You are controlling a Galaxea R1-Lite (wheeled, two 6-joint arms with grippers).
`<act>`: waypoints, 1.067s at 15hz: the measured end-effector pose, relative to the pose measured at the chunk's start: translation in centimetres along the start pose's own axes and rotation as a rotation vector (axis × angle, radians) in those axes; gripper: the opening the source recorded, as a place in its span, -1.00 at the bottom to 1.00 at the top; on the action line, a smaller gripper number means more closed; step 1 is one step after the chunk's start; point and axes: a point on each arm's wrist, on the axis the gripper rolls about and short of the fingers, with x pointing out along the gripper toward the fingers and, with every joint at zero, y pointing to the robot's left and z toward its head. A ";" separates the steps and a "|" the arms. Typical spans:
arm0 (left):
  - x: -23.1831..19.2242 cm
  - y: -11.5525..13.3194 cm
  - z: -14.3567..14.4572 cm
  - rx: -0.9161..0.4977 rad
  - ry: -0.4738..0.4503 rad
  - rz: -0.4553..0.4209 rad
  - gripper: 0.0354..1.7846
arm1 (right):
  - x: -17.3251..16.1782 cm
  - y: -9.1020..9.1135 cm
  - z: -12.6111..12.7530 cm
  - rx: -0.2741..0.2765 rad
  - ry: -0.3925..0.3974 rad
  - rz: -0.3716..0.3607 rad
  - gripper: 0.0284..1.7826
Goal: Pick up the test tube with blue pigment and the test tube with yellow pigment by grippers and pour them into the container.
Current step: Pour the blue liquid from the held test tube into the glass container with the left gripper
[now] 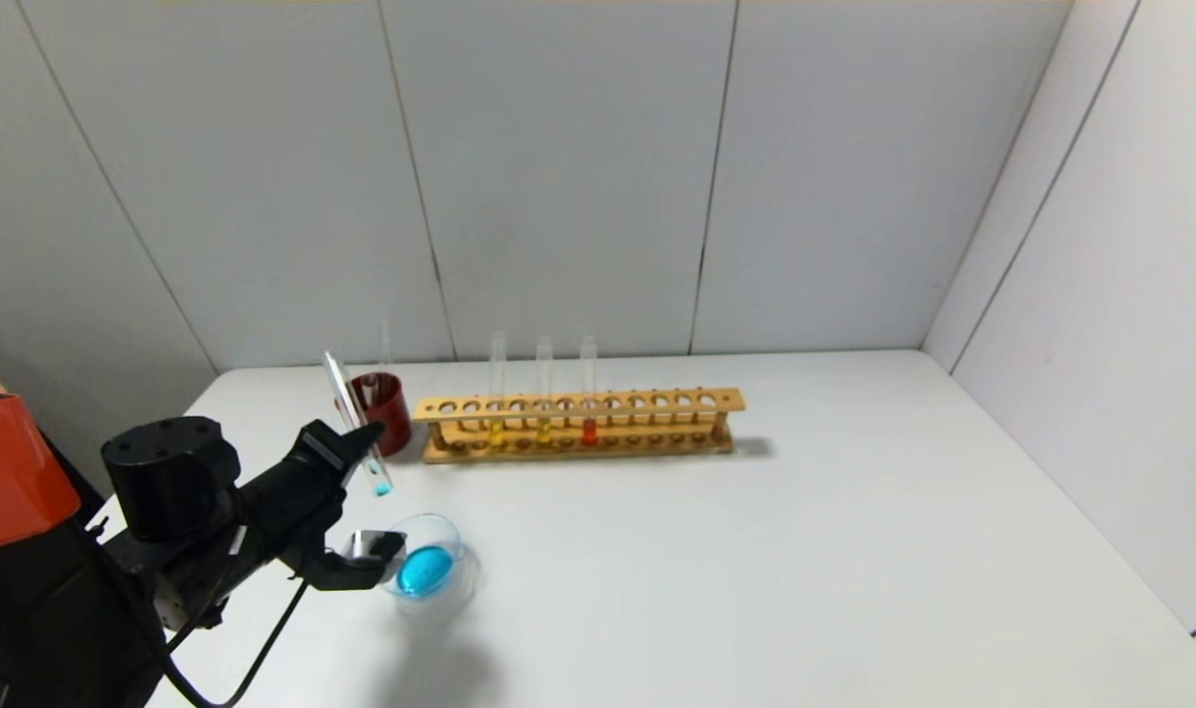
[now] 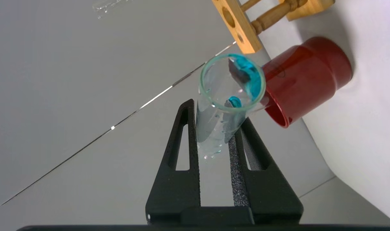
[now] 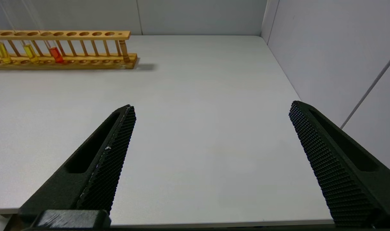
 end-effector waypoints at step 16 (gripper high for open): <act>-0.4 2.4 0.7 -0.081 0.139 0.004 -0.68 | 0.0 0.0 0.0 0.000 0.000 0.000 0.96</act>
